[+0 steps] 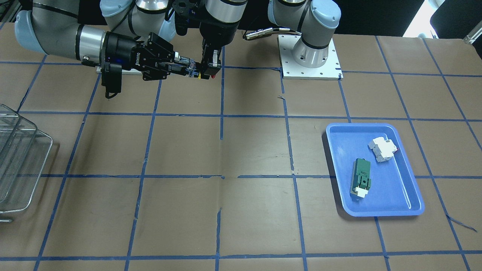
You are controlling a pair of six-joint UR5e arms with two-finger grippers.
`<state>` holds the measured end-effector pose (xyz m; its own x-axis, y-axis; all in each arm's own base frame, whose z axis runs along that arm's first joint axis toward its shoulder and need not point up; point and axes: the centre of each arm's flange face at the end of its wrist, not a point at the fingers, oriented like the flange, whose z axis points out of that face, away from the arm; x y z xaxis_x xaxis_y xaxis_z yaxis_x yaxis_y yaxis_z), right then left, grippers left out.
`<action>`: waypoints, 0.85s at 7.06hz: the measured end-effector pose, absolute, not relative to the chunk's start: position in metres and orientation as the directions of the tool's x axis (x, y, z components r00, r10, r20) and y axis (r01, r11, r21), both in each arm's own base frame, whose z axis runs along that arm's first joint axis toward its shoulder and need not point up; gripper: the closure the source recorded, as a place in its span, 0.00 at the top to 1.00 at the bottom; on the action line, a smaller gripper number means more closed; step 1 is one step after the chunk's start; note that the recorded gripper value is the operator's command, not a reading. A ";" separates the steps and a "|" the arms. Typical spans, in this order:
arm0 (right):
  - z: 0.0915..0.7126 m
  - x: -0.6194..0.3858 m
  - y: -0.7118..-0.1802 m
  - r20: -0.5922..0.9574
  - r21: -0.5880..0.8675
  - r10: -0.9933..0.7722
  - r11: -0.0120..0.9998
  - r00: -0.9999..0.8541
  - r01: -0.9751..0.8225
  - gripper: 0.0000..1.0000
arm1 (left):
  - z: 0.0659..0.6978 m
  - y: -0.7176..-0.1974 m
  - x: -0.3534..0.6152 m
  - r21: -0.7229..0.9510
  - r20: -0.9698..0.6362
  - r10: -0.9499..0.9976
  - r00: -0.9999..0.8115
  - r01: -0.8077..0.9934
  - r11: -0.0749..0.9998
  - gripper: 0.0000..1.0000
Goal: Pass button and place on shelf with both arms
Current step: 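Close the right gripper on the push button beside the left gripper, then pull the button away with the right gripper while the left gripper opens and withdraws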
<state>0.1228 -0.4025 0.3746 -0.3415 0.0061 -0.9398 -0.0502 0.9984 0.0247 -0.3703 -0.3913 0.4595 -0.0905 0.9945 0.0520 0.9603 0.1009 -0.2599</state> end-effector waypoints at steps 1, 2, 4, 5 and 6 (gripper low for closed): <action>0.375 0.123 -0.403 -0.939 0.023 0.004 0.998 -0.343 -0.051 0.20 | 0.459 -0.391 -0.370 -0.259 0.053 0.994 -0.094 0.960 0.105 0.99; 0.376 0.123 -0.403 -0.939 0.021 0.002 0.999 -0.343 -0.050 0.20 | 0.457 -0.391 -0.370 -0.258 0.054 0.994 -0.100 0.960 0.111 1.00; 0.376 0.123 -0.403 -0.940 0.019 0.001 0.999 -0.342 -0.049 0.20 | 0.457 -0.391 -0.370 -0.259 0.050 0.993 -0.108 0.959 0.118 1.00; 0.377 0.123 -0.403 -0.939 0.016 -0.002 0.999 -0.344 -0.049 0.20 | 0.459 -0.390 -0.369 -0.262 0.047 0.993 -0.112 0.957 0.121 1.00; 0.379 0.122 -0.405 -0.937 0.010 -0.008 0.999 -0.348 -0.050 0.20 | 0.464 -0.389 -0.367 -0.267 0.040 0.992 -0.116 0.956 0.123 1.00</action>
